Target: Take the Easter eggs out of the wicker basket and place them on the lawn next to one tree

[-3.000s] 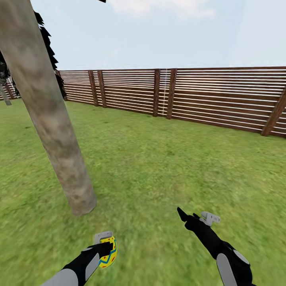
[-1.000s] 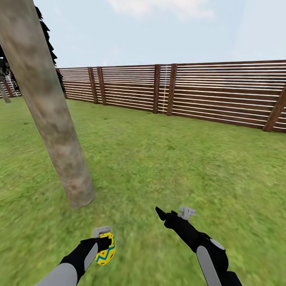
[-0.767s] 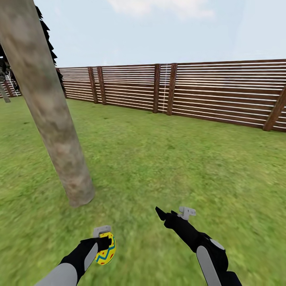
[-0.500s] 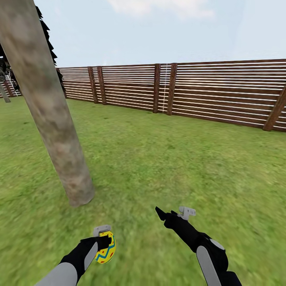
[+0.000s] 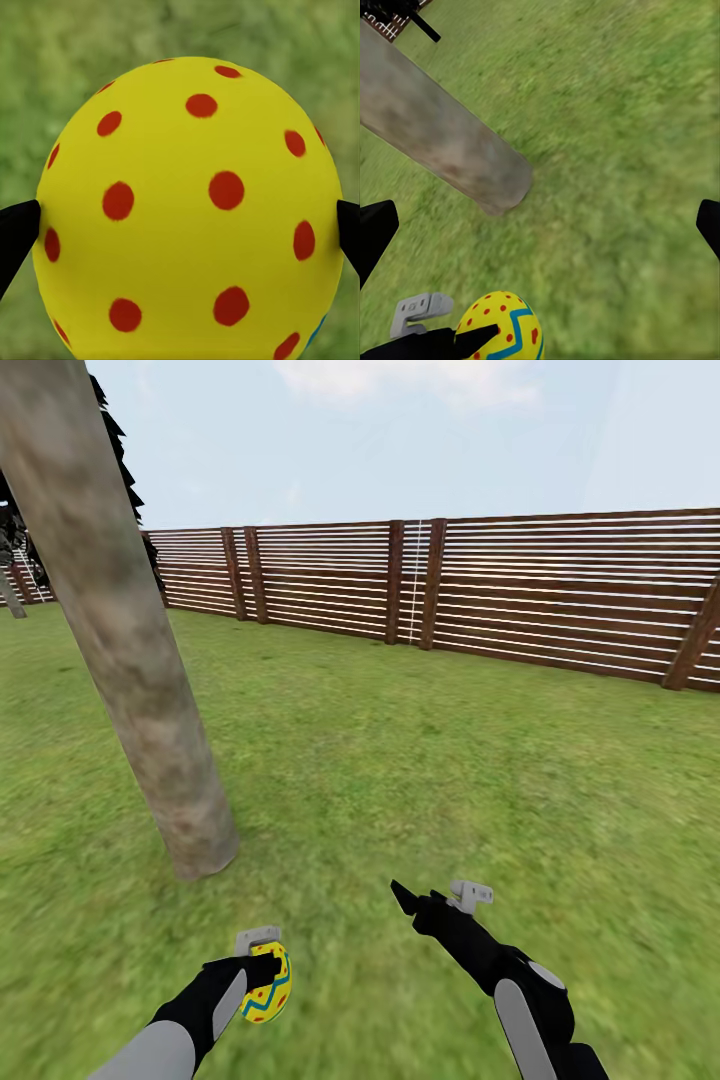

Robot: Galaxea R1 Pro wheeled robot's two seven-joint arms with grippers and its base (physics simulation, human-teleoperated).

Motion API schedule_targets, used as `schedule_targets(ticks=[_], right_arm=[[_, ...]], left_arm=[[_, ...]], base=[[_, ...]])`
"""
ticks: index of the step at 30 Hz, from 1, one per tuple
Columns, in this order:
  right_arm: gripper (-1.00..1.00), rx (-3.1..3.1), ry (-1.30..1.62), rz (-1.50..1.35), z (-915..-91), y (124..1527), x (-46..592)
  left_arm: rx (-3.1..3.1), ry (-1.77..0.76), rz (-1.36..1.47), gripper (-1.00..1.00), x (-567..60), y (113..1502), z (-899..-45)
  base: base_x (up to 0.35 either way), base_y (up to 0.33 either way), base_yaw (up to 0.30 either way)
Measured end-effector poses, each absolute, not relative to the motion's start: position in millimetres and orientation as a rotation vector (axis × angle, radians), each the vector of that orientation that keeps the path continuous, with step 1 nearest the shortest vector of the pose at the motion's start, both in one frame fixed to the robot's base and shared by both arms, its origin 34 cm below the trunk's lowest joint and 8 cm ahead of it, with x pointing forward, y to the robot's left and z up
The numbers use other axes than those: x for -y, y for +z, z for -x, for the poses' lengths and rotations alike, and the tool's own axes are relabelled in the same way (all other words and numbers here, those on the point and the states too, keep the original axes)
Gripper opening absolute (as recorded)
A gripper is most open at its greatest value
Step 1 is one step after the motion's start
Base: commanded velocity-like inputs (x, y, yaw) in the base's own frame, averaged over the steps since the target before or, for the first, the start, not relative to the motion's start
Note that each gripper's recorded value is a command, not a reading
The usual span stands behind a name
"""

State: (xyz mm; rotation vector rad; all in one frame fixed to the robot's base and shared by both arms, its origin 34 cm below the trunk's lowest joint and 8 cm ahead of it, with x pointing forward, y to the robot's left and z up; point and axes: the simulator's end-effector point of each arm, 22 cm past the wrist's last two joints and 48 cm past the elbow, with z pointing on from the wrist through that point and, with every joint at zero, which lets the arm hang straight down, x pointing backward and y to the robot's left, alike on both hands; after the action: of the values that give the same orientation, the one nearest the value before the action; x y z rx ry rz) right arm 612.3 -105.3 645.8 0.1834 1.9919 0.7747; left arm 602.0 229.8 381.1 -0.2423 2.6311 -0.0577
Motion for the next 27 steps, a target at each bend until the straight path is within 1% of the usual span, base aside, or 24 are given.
schedule_targets(ticks=[27], right_arm=[[1.0, -1.992, 0.778, -0.182, -608.9, 630.8, 104.2]], left_arm=[[-2.63, -0.061, 0.241, -1.0, -229.4, 366.2, -599.2]], base=[[0.0, 0.0, 0.0]])
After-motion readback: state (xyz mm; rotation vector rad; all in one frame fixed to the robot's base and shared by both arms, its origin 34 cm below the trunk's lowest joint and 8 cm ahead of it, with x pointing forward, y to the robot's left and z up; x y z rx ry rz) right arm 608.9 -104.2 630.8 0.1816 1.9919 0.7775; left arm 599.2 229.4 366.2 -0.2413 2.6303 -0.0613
